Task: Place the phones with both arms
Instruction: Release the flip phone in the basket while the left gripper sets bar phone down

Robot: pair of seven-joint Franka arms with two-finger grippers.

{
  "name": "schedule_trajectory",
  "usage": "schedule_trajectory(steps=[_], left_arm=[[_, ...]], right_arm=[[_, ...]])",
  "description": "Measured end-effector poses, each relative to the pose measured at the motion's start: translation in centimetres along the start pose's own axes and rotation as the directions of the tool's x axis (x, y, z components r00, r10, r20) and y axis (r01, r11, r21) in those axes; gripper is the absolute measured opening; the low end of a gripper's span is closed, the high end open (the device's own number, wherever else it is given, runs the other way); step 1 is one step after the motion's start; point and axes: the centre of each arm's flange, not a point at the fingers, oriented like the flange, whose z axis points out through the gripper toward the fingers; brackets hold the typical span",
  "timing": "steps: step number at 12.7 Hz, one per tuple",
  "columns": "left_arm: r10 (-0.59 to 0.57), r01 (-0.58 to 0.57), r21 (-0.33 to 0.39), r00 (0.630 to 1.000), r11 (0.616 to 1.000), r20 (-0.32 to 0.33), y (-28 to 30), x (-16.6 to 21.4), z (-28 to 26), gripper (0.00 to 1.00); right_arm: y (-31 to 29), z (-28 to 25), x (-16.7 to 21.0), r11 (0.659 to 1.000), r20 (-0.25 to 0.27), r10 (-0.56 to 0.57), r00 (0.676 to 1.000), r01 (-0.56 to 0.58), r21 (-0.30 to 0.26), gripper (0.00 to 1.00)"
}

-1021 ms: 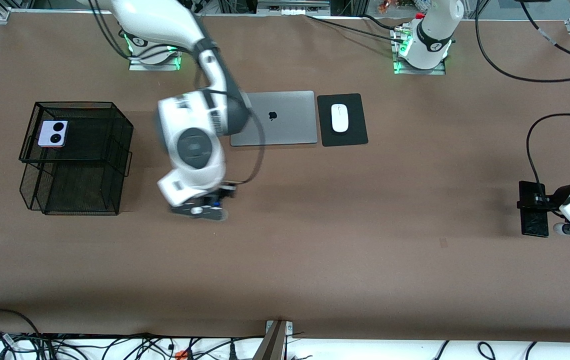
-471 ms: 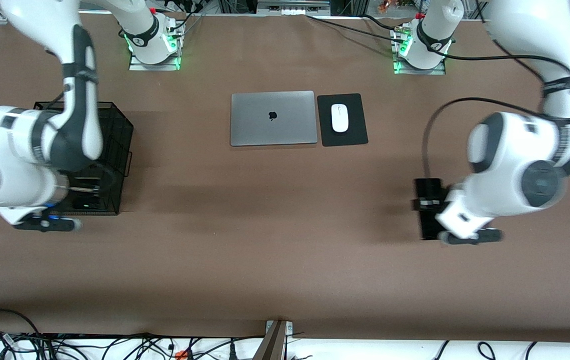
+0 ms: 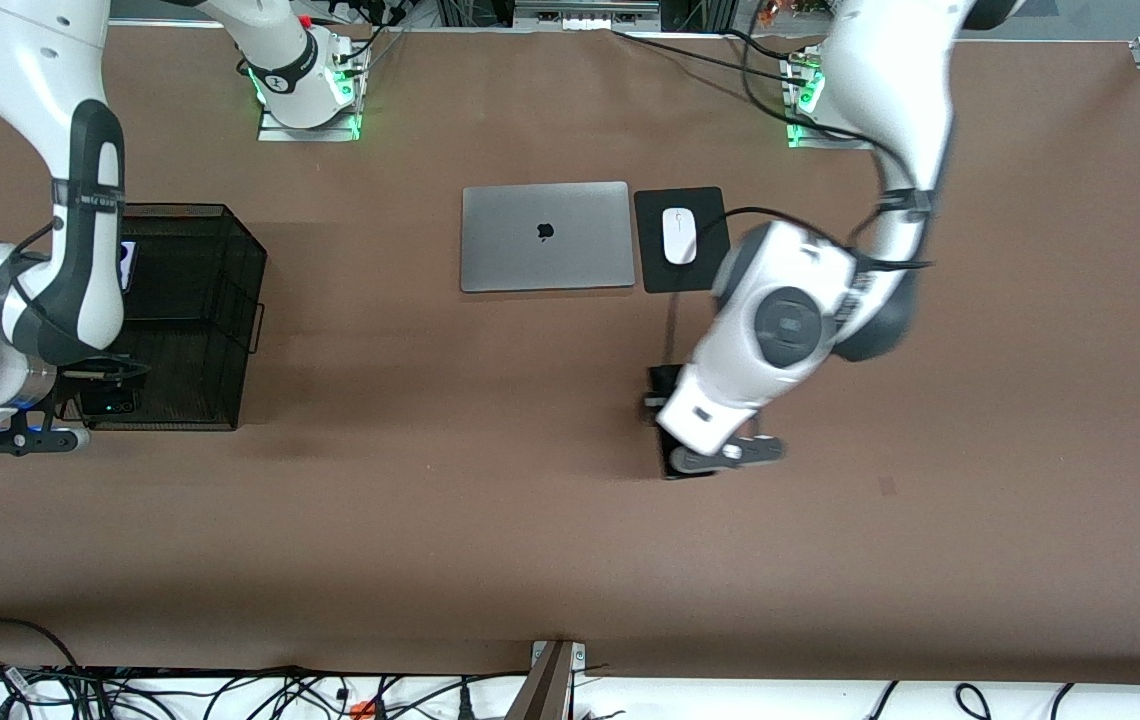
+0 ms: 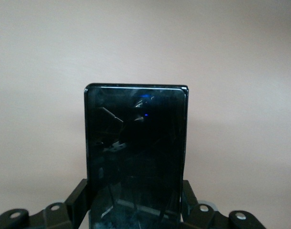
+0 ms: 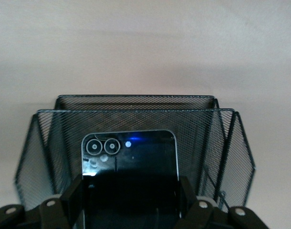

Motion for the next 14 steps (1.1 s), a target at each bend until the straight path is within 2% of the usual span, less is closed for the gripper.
schedule_trajectory(steps=[3,7,10,12,14], left_arm=[[0.005,-0.006,-0.019,0.999,1.000,-0.040,5.1,-3.8,6.0,0.79],[0.040,-0.040,0.013,0.999,0.999,-0.021,8.5,-7.5,14.2,0.79],[0.014,-0.014,0.005,0.999,1.000,-0.031,9.6,-8.1,15.2,0.79],[-0.049,0.049,-0.011,0.998,0.999,-0.046,9.8,-7.8,14.8,0.79],[-0.105,0.104,-0.024,0.993,0.994,-0.056,9.8,-7.8,15.3,0.79]], right_arm=[[0.2,3.3,-0.1,0.998,0.022,0.037,0.999,-0.038,0.043,0.81],[1.2,5.8,-0.4,0.993,0.047,0.081,0.996,-0.085,0.085,0.81],[1.4,6.4,-0.5,0.992,0.059,0.088,0.994,-0.093,0.087,0.81],[1.2,6.5,-0.4,0.992,0.060,0.085,0.995,-0.091,0.089,0.96],[0.5,6.1,-0.4,0.992,0.075,0.073,0.994,-0.080,0.098,1.00]])
